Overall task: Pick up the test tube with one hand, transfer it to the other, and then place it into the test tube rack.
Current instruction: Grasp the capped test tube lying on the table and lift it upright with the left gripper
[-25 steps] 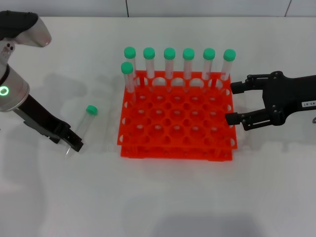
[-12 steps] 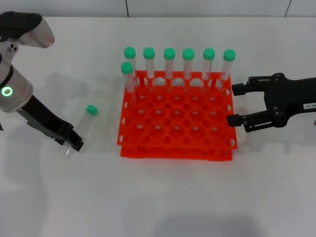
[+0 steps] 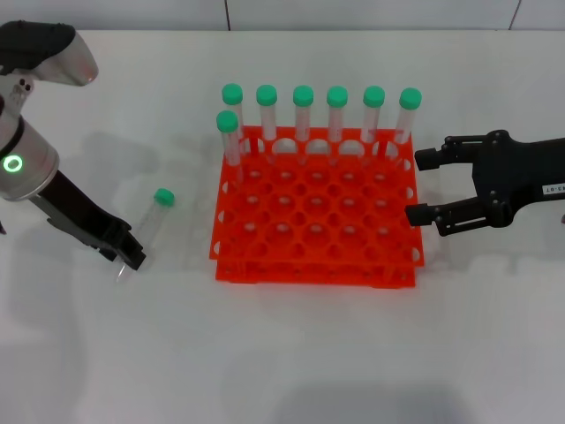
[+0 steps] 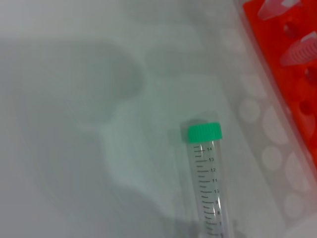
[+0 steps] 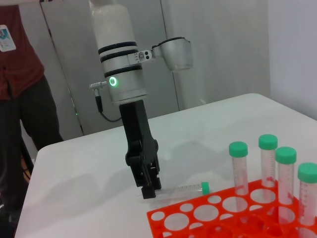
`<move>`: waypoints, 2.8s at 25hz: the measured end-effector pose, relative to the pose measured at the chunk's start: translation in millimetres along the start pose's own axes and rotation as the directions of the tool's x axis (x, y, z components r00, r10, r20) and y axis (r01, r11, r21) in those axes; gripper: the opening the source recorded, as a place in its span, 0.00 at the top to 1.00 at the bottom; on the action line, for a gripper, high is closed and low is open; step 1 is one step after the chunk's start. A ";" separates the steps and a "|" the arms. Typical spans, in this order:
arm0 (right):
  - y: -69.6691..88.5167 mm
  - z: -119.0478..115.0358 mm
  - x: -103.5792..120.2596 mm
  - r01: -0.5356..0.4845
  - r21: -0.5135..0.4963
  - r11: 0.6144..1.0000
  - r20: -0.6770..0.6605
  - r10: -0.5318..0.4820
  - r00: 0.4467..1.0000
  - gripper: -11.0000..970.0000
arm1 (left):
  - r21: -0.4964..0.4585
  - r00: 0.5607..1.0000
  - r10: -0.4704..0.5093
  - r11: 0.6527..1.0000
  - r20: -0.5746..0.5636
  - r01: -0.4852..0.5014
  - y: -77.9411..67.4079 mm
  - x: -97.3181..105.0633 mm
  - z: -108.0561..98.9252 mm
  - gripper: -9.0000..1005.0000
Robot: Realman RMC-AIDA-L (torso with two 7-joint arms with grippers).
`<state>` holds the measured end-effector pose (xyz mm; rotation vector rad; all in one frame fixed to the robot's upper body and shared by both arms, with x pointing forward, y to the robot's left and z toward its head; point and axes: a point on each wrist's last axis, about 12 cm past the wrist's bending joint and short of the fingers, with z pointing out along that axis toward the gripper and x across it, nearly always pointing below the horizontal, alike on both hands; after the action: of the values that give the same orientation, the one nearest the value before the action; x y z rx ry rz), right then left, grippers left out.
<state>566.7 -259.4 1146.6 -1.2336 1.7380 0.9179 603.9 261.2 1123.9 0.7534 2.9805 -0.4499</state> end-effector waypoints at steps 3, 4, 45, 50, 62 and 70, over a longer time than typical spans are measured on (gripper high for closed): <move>-0.1 0.0 0.0 0.001 0.001 1.000 0.000 -0.001 1.000 0.12 | 0.003 1.000 0.000 1.000 -0.011 0.000 -0.3 1.2 2.6 0.60; -0.1 0.0 0.0 0.001 0.001 1.000 0.000 -0.001 1.000 0.12 | 0.004 1.000 0.000 1.000 -0.015 0.000 -0.6 1.4 3.6 0.60; 0.7 -0.1 1.4 -0.001 0.002 1.000 0.004 0.001 1.000 0.12 | -0.020 1.000 -0.012 1.000 -0.011 0.012 3.4 1.6 4.1 0.72; 0.7 -0.1 1.3 -0.001 0.002 1.000 0.004 0.001 1.000 0.12 | -0.023 1.000 -0.017 1.000 -0.008 0.017 4.3 1.6 3.4 0.74; 1.4 -1.9 2.2 -0.001 0.010 1.000 0.023 0.000 1.000 0.12 | -0.026 1.000 -0.005 1.000 0.018 0.005 6.3 -0.1 0.8 0.80; 1.4 -3.8 3.3 -0.004 0.018 1.000 0.032 0.003 0.999 0.12 | 0.032 0.979 -0.052 0.998 0.197 0.047 24.1 9.4 -12.0 0.80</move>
<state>563.9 -263.6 1145.4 -1.1985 1.7206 0.9174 607.4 289.2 1128.0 0.5982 2.8183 -0.5345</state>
